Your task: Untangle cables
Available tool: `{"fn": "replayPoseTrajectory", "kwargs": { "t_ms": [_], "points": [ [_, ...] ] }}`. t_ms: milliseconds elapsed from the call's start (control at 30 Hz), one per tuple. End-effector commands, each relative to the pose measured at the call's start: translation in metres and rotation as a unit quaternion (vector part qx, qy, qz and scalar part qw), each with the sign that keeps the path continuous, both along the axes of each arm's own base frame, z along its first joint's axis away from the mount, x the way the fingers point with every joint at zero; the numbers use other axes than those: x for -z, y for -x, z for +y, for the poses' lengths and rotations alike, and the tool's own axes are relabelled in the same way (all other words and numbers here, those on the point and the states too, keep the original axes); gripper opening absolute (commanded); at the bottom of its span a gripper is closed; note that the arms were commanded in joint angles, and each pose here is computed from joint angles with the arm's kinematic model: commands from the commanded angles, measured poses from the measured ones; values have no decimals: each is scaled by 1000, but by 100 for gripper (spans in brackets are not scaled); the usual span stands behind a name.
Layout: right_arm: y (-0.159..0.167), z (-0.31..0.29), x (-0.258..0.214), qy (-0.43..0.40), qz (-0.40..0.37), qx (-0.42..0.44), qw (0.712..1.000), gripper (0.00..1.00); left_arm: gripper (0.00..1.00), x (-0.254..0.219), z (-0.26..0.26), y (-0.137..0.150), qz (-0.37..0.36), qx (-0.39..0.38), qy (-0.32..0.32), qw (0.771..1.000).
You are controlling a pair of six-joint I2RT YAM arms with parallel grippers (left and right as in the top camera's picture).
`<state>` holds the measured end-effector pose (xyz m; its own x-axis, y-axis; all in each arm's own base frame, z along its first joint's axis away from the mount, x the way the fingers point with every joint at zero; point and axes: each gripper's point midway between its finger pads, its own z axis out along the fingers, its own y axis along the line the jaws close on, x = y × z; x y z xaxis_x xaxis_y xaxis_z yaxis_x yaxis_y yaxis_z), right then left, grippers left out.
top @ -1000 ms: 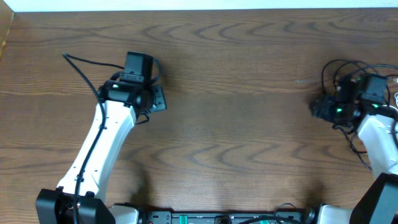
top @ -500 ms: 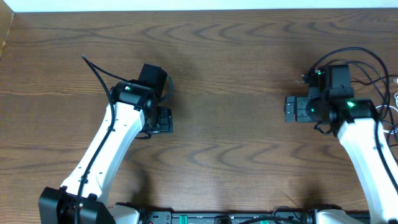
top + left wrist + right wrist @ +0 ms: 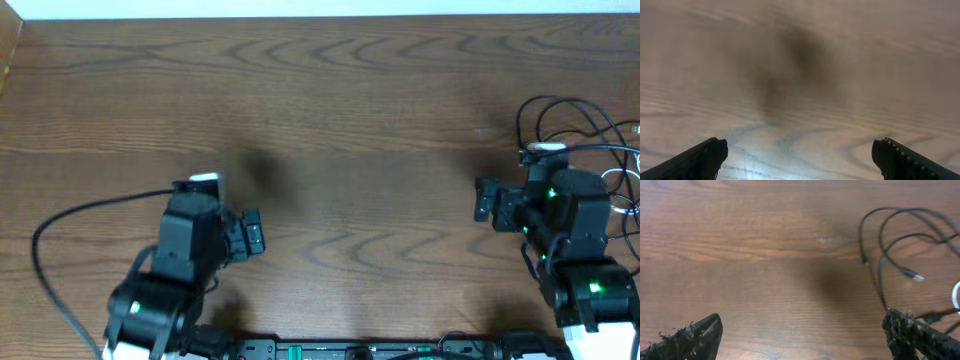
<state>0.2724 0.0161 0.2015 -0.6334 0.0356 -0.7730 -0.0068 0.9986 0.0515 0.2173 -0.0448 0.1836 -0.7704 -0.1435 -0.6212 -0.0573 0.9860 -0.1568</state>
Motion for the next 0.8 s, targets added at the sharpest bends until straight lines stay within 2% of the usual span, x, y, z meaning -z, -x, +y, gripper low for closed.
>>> {"fn": "replayPoseTrajectory", "kwargs": {
  "t_ms": [0,200,500,567,633,767],
  "points": [
    [7,-6,12,10,24,17,1000,99,98,-5,4,2,-17,-4,-5,1000],
    [28,-8,33,16,84,16,996,99,98,-4,4,2,-15,-4,-6,1000],
    [42,-7,42,14,113,11,993,99,98,-4,4,2,-15,-4,-5,1000],
    [36,-6,28,11,75,11,997,99,98,-4,4,2,-15,-4,-5,1000],
    [19,-5,-12,1,-46,12,999,99,98,-4,4,2,-15,-4,-5,1000],
    [24,-2,-58,-19,-229,3,973,99,98,-4,4,2,-15,-4,-5,1000]
  ]
}}
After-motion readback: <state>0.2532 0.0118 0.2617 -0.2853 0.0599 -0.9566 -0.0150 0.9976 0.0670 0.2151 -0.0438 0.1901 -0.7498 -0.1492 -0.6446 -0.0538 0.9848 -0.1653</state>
